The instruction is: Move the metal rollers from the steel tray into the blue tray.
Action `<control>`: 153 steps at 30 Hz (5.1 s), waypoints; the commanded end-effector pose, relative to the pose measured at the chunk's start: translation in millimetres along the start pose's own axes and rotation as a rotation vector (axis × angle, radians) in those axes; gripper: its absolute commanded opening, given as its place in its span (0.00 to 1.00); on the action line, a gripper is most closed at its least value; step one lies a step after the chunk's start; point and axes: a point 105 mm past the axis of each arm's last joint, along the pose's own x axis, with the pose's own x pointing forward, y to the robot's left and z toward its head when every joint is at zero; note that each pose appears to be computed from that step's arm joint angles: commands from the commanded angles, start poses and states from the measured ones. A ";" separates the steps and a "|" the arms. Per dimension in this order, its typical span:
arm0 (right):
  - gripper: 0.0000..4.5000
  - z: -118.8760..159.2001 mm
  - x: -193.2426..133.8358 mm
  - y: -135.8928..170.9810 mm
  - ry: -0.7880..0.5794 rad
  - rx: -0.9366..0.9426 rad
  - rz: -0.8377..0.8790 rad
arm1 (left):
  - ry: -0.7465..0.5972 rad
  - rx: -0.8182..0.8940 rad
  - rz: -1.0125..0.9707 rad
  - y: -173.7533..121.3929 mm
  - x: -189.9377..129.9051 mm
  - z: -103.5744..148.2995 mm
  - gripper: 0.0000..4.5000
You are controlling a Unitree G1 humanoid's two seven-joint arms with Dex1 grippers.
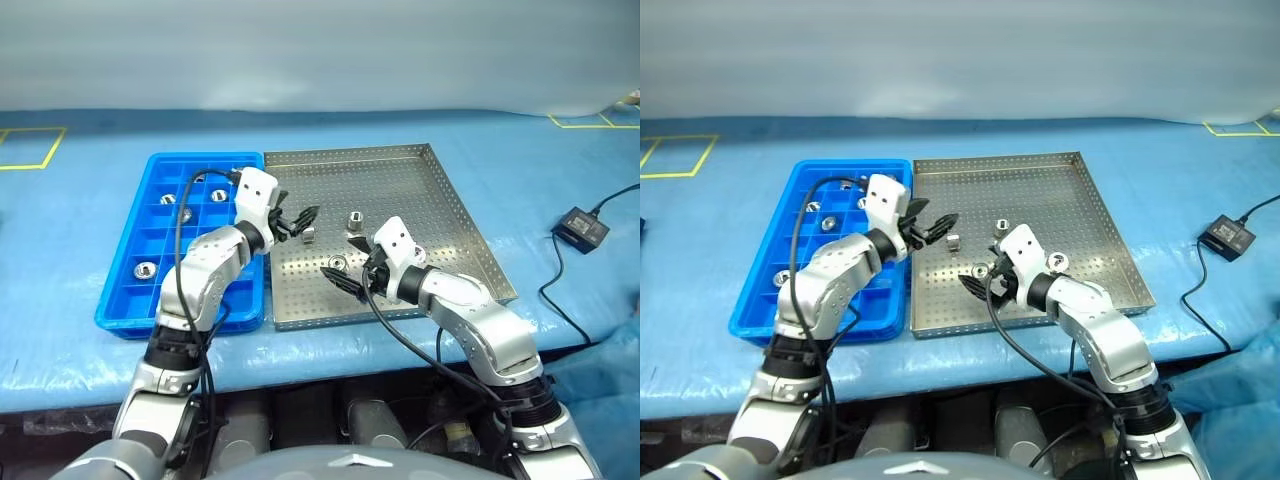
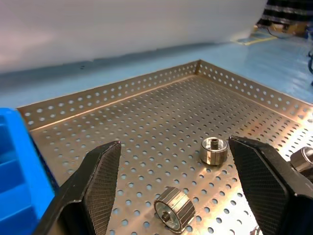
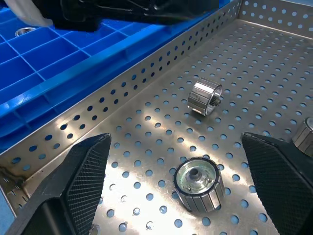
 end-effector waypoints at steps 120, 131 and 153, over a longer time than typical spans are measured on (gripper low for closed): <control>1.00 -4.1 -23.9 0.4 0.078 -0.090 -0.090 | 0.306 0.079 -0.237 -48.4 7.5 -74.7 0.74; 1.00 -4.9 -21.2 -0.8 0.085 -0.096 -0.091 | 0.213 0.023 -0.253 -50.9 6.1 -60.9 0.42; 1.00 12.7 -9.3 30.7 -0.029 -0.013 0.209 | 0.074 0.044 0.036 8.6 -90.3 -7.3 0.37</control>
